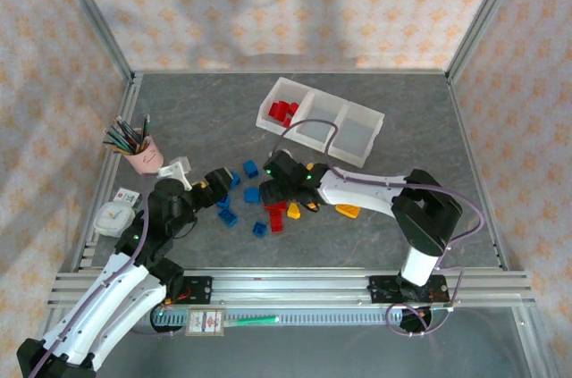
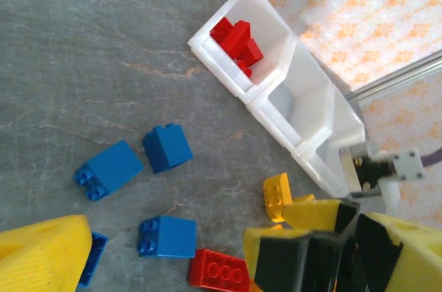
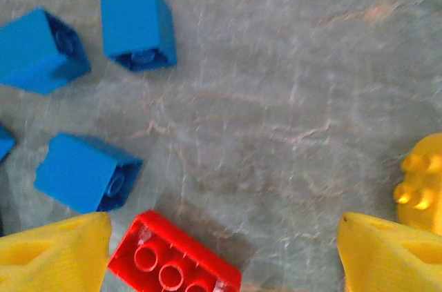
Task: Sort the legos into containers by color
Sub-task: Pick up the lego from the center of the table, then place the lego in the container.
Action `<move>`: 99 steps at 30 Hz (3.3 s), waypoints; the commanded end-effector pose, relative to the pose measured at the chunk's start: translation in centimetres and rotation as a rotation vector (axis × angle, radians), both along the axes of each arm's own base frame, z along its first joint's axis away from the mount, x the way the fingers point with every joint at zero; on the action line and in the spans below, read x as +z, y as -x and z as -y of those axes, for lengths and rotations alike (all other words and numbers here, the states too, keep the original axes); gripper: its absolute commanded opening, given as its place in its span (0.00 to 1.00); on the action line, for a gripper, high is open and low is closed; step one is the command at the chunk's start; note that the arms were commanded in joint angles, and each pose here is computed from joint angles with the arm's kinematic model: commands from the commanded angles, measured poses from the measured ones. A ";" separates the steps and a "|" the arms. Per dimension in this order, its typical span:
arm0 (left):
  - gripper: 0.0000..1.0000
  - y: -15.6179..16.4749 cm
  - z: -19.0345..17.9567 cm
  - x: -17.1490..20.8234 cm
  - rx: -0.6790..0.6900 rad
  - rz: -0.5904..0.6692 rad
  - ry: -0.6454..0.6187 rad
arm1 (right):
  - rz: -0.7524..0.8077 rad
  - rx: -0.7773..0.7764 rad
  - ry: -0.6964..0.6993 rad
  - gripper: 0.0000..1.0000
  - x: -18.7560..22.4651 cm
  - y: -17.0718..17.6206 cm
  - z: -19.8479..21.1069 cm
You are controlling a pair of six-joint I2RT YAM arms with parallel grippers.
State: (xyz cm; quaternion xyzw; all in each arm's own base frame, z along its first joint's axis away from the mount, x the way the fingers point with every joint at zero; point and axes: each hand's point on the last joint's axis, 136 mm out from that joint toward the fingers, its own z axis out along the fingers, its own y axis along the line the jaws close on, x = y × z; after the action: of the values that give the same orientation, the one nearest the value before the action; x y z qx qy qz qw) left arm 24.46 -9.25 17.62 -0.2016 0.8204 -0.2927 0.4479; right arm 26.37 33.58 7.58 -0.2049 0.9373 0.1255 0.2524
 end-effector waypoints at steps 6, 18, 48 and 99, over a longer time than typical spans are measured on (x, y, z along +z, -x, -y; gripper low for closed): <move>0.99 0.5 -1.0 -1.4 0.044 -0.043 -0.009 | -0.019 0.093 0.065 0.85 -1.5 2.2 -0.9; 0.99 0.6 -1.4 -1.3 0.061 -0.036 -0.021 | 0.025 0.122 0.244 0.89 -3.3 0.8 -0.6; 0.99 0.1 -1.1 -0.8 0.058 -0.015 -0.009 | -0.036 0.071 0.192 0.29 -3.3 -2.1 -1.2; 0.99 -7.1 2.9 5.2 -0.026 0.097 -0.001 | 0.330 -0.417 -0.235 0.66 13.7 -27.2 3.2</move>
State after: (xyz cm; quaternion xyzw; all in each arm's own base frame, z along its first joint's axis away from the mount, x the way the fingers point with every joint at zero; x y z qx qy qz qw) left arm 31.36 -12.17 20.53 -0.1893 0.8151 -0.2950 0.4613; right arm 55.85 30.06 15.43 0.0211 0.9017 0.1225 0.4141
